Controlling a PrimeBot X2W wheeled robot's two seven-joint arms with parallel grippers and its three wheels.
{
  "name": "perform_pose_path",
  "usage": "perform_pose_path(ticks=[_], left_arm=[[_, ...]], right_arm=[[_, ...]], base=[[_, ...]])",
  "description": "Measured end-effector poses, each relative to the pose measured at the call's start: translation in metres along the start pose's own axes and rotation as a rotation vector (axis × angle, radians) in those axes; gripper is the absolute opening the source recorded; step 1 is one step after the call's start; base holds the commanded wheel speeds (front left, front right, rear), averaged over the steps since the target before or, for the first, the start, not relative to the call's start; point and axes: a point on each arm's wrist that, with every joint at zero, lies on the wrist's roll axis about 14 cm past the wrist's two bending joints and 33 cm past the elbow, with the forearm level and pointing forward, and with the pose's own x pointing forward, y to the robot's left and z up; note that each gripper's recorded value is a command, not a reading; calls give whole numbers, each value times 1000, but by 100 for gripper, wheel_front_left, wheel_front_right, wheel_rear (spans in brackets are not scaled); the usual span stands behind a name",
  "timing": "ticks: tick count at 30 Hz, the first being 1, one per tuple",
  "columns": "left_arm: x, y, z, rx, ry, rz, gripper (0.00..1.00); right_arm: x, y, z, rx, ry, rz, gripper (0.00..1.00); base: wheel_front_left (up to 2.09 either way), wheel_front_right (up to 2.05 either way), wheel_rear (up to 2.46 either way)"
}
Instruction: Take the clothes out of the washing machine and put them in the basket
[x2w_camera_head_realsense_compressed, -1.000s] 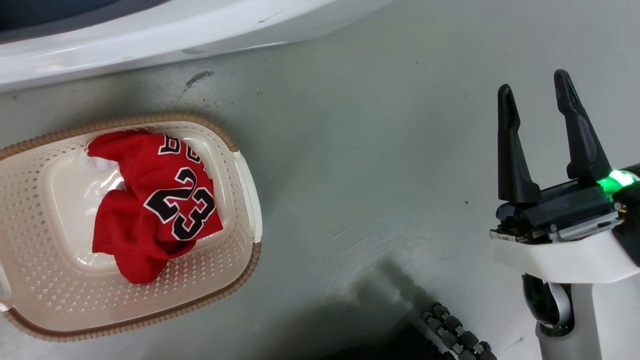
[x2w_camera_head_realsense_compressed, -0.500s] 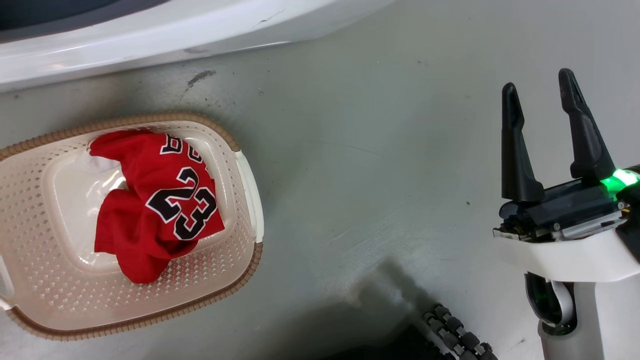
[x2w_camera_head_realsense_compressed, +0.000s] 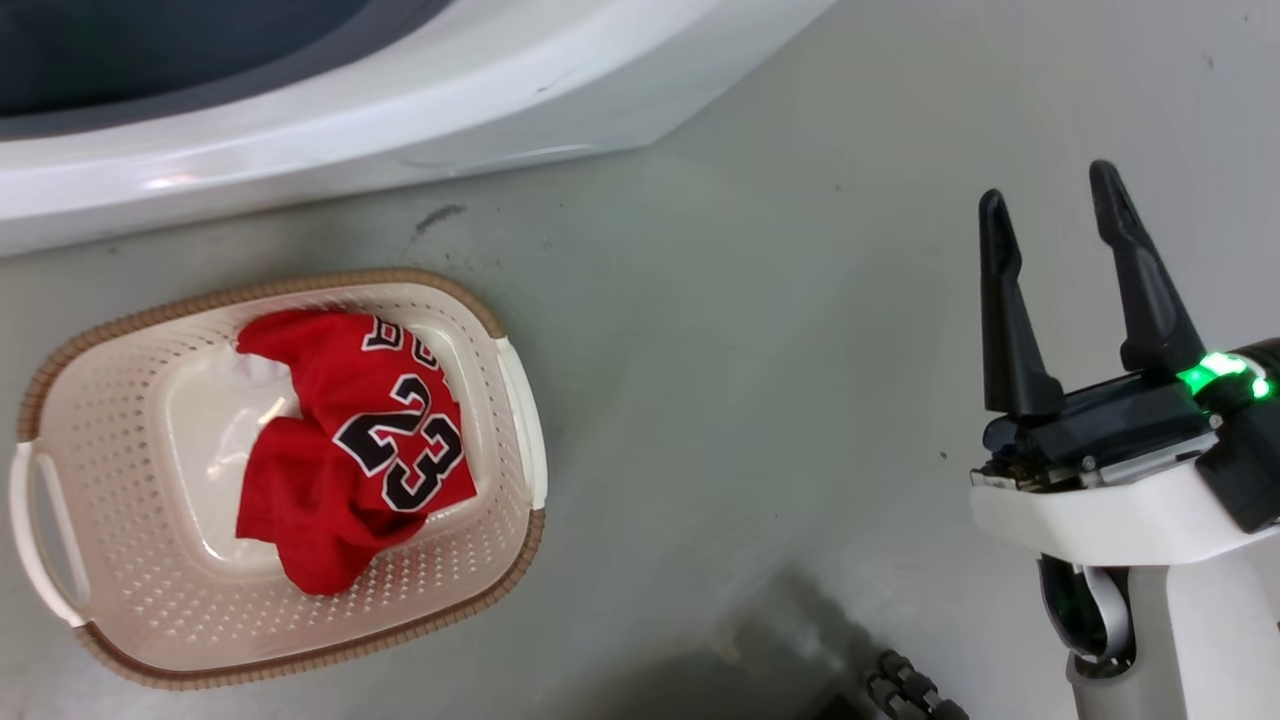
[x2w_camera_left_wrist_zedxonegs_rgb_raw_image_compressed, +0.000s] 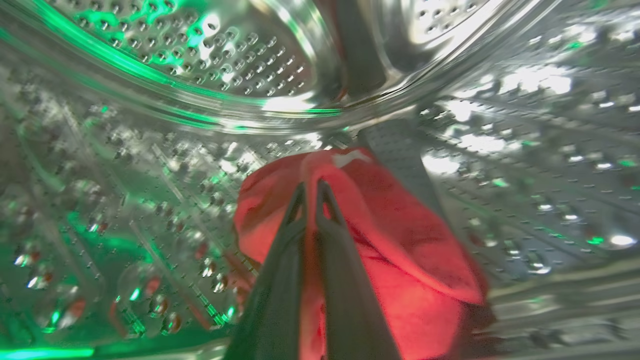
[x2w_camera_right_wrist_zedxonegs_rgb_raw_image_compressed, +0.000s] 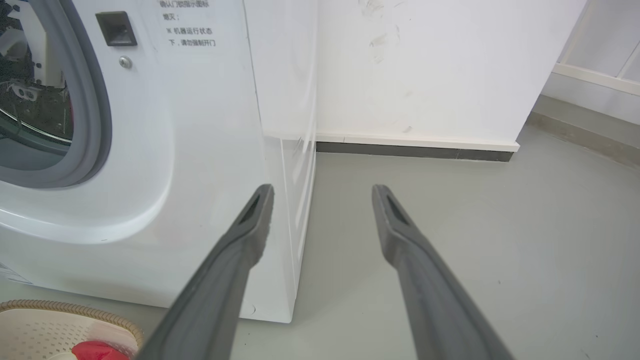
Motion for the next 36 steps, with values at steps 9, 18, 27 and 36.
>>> perform_pose_path(ticks=[9, 18, 27, 36], left_arm=[[-39, -24, 31, -39, -122, -76, 0], [-92, -35, 49, -43, -222, -122, 0], [-149, -32, 60, -71, -293, -127, 0], [-203, -31, 84, -97, -422, -139, 0]], right_arm=[[-13, 10, 23, 5, -39, 22, 100], [-31, 14, 50, 2, -93, 27, 100], [-49, 25, 75, 6, -151, 55, 100], [-65, 39, 93, 7, -196, 91, 100]], base=[[0, 0, 0], [0, 0, 0], [0, 0, 0], [0, 0, 0]])
